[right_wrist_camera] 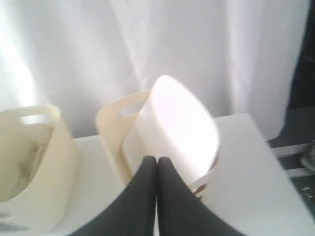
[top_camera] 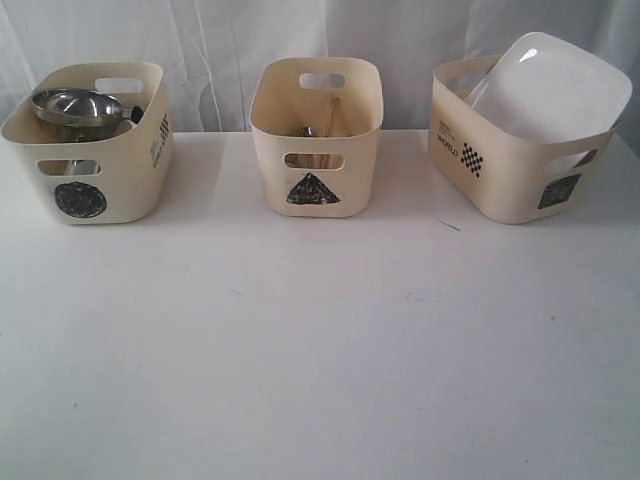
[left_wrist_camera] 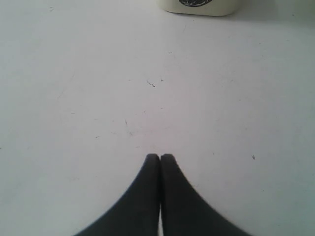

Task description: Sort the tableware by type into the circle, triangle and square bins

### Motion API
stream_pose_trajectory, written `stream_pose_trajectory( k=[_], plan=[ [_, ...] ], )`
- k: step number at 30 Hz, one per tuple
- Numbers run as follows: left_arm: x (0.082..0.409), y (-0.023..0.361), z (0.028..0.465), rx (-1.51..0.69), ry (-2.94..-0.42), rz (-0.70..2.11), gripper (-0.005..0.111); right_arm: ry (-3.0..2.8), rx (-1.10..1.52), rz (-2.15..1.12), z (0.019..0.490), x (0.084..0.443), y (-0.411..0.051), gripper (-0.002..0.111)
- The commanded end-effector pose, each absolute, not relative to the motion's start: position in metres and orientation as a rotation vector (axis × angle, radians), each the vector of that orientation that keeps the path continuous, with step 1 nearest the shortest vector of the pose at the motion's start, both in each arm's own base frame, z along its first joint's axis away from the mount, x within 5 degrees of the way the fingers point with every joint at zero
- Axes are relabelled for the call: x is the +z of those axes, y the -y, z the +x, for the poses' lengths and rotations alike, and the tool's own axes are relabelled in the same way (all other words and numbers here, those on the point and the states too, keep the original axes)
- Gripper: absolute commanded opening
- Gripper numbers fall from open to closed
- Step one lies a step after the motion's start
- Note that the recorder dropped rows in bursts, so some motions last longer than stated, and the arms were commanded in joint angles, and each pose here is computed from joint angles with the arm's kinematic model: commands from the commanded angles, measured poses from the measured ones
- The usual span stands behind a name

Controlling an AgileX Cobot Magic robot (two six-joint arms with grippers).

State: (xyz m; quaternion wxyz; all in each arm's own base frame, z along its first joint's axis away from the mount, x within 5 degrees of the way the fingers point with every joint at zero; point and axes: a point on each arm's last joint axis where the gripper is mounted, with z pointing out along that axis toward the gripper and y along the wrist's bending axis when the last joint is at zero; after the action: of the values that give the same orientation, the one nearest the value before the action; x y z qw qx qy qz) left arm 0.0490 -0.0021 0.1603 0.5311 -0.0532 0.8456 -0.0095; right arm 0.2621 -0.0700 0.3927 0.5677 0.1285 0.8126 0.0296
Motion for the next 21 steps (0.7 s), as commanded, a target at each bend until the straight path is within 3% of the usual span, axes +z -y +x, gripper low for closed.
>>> stream_pose_trajectory(
  k=[1, 2, 4, 11, 17, 21],
  plan=[
    [0.156, 0.003, 0.047, -0.041, -2.054, -0.128, 0.000, -1.996, 0.160, 0.193, 0.225, 0.304, 0.022, 0.000],
    [0.156, 0.003, 0.047, -0.041, -2.054, -0.128, 0.000, -2.049, 0.200, 0.150, 0.205, 0.279, 0.007, 0.000],
    [0.156, 0.003, 0.047, -0.041, -2.054, -0.128, 0.000, -2.036, 0.261, 0.084, 0.173, 0.266, -0.011, 0.000],
    [0.156, 0.003, 0.047, -0.041, -2.054, -0.128, 0.000, -1.459, 0.131, -0.192, 0.060, 0.308, -0.018, 0.000],
    [0.156, 0.003, 0.047, -0.041, -2.054, -0.128, 0.000, -1.430, 0.291, -0.326, 0.023, 0.301, -0.032, 0.000],
    [0.156, 0.003, 0.047, -0.041, -2.054, -0.128, 0.000, -1.441, 0.263, -0.388, 0.017, 0.297, -0.034, 0.000]
  ],
)
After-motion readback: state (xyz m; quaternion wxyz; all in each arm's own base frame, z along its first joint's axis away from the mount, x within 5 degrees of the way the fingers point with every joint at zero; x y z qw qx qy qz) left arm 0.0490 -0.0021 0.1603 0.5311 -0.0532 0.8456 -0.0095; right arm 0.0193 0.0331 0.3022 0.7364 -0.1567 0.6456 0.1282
